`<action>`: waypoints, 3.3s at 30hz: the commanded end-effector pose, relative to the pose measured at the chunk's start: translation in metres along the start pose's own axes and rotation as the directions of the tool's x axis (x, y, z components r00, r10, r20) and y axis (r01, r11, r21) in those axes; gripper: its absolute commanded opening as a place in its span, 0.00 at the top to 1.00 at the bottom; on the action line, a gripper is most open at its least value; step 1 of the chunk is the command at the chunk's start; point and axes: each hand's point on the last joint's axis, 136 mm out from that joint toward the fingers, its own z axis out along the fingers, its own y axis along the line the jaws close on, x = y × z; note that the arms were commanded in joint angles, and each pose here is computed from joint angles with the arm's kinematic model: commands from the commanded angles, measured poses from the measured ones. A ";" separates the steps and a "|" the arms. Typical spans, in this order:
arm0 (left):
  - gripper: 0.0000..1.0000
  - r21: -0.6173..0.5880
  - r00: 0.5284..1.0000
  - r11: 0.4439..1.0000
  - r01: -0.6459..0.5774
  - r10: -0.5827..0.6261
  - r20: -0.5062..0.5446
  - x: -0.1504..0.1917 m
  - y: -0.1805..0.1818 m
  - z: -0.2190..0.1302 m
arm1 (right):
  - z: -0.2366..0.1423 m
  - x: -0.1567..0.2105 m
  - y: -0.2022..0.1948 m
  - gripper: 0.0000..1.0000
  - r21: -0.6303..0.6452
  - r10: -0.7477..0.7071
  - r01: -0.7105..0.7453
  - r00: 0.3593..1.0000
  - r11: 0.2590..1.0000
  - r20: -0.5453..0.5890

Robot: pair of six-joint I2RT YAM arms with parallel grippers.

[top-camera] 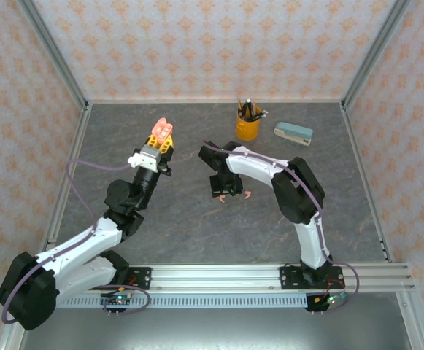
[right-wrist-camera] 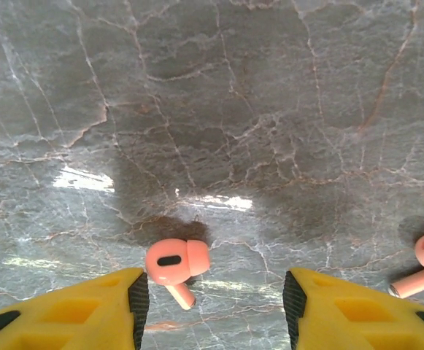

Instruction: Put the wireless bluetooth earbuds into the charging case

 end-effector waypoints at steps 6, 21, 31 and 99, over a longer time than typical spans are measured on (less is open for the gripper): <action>1.00 -0.015 1.000 1.000 -0.002 0.002 0.022 -0.005 0.006 -0.002 | 0.001 0.001 0.011 0.47 -0.016 -0.017 0.016 0.998 1.000 -0.062; 1.00 -0.012 1.000 1.000 0.000 0.001 0.018 -0.002 0.006 -0.001 | 0.018 0.000 0.009 0.51 0.006 -0.027 0.028 0.995 1.000 -0.098; 1.00 -0.012 1.000 1.000 -0.003 0.004 0.018 -0.003 0.006 -0.002 | 0.023 -0.006 0.007 0.56 0.001 -0.018 0.018 0.995 1.000 -0.102; 1.00 0.017 1.000 1.000 0.010 -0.010 0.012 -0.004 0.002 -0.005 | -0.143 -0.042 0.012 0.83 -0.339 0.185 -0.044 0.899 0.940 0.397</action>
